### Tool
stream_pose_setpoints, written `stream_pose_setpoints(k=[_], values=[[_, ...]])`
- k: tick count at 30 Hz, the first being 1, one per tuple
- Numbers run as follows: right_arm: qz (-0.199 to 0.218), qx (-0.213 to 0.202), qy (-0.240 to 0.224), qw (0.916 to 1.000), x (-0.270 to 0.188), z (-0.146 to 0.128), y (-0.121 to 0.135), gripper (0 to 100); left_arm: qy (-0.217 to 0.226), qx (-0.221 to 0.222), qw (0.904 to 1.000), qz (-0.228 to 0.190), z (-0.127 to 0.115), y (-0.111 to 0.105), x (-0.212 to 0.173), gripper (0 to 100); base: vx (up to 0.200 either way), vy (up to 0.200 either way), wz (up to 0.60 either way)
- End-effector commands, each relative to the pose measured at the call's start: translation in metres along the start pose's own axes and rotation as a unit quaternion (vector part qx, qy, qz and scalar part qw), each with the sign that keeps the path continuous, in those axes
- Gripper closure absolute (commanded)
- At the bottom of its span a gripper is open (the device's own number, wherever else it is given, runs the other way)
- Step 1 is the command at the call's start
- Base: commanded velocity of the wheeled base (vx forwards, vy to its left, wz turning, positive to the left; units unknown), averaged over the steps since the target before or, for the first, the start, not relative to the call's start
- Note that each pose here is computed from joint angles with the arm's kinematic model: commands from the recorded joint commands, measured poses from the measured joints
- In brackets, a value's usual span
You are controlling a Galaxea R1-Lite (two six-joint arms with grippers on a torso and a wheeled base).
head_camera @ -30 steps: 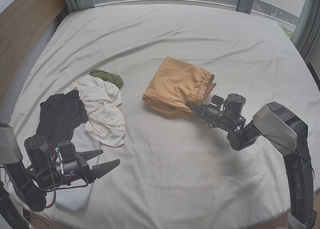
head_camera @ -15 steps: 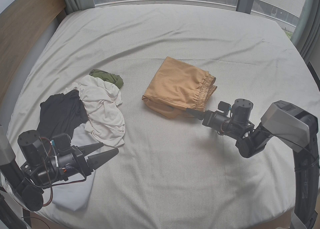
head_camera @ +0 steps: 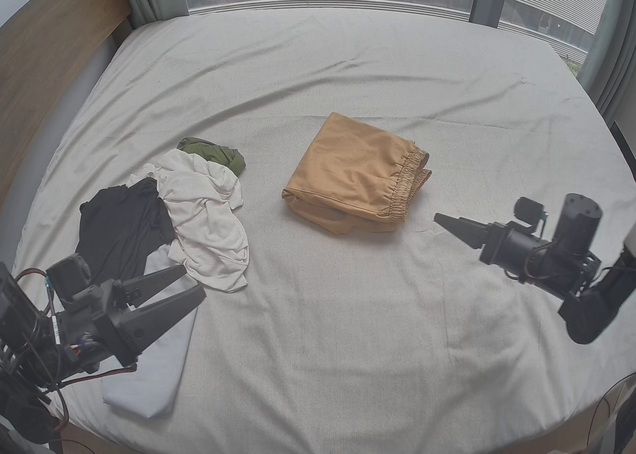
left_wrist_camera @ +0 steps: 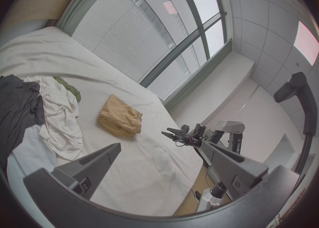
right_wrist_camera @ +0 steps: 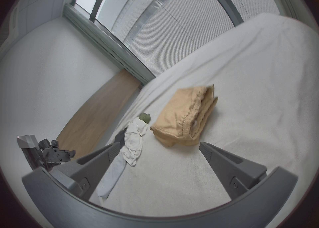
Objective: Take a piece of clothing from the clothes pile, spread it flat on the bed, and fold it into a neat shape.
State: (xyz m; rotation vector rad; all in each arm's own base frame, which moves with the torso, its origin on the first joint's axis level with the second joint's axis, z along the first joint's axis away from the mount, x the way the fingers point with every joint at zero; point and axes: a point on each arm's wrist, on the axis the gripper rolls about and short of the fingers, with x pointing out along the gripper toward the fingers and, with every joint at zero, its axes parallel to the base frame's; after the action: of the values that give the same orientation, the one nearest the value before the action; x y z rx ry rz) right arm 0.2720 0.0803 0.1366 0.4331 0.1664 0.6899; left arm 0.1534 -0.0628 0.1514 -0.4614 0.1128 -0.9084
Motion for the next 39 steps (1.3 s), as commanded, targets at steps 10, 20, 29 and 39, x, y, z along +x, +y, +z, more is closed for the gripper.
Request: stream_pose_setpoints(k=[10, 20, 29, 39], values=[[0.015, -0.108, -0.126, 0.9860, -0.212, -0.012, 0.104, 0, -0.070, 0.046, 0.9961, -0.028, -0.026, -0.086, -0.134, 0, 0.000, 0.000, 0.00], [0.014, -0.107, -0.123, 0.9866, -0.271, -0.037, 0.131, 0, -0.082, 0.061, 0.9945, 0.021, -0.044, -0.103, -0.166, 0, 0.000, 0.000, 0.00], [-0.025, -0.119, -0.124, 0.9849, -0.281, -0.057, 0.127, 0, -0.039, 0.084, 0.9946, 0.046, -0.067, -0.085, -0.160, 0, 0.000, 0.000, 0.00], [-0.224, -0.192, -0.049, 0.9541, -0.267, -0.108, 0.093, 0, -0.016, 0.145, 0.9634, 0.225, -0.088, -0.064, -0.160, 0, 0.000, 0.000, 0.00]])
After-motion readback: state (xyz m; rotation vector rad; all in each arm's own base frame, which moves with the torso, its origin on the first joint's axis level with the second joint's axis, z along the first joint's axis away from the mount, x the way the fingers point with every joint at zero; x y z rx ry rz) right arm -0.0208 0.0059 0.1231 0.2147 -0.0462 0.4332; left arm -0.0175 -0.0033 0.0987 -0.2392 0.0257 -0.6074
